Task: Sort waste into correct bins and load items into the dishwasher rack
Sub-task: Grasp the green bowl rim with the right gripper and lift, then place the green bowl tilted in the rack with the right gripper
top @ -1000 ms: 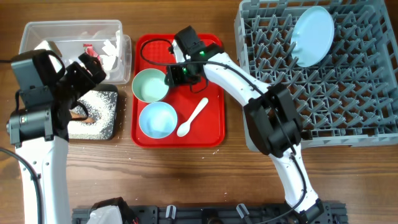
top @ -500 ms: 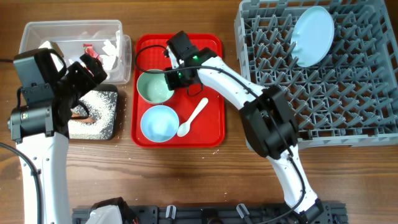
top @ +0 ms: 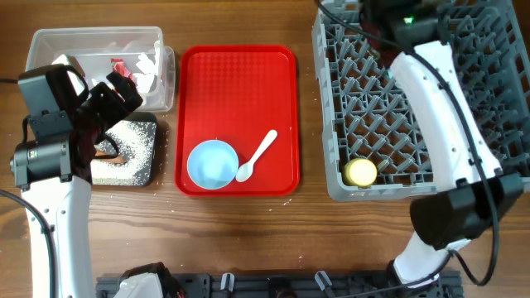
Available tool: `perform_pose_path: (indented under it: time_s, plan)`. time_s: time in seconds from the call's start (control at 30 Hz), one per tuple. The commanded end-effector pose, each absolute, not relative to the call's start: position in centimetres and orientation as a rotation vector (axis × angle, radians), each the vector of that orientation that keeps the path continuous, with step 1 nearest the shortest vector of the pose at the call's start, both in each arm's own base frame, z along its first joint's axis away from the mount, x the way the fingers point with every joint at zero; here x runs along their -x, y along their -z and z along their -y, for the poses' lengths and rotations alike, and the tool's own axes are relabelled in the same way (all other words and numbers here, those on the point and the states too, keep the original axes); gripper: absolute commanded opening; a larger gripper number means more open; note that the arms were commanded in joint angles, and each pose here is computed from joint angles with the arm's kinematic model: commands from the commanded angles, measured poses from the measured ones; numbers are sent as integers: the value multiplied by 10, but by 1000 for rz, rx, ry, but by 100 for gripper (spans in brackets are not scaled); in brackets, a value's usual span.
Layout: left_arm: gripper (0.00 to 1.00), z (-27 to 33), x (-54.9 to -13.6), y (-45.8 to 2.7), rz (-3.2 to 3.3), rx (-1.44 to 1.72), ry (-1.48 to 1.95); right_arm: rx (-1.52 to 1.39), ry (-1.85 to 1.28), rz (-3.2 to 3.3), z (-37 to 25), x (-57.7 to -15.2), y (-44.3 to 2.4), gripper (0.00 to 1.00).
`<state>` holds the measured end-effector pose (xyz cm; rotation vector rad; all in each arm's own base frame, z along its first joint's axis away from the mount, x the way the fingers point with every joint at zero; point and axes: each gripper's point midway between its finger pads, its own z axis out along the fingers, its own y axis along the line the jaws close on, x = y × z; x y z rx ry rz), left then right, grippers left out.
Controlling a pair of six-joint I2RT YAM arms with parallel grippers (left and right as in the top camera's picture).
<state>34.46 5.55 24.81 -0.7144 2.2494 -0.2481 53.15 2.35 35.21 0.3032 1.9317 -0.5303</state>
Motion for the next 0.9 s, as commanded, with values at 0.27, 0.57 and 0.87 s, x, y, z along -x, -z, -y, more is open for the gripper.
perform_pose_path:
  time_s: [0.27, 0.57, 0.87]
  plan:
    - [100, -60, -346, -252, -2238, 713, 223, 44, 1110, -2078, 4, -567, -255, 4]
    - [100, -60, -346, -252, -2238, 713, 224, 352, 1252, -2238, -13, -568, -173, 4]
    - [100, -60, -346, -252, -2238, 713, 223, 505, 1117, -2285, -55, -564, -154, 4]
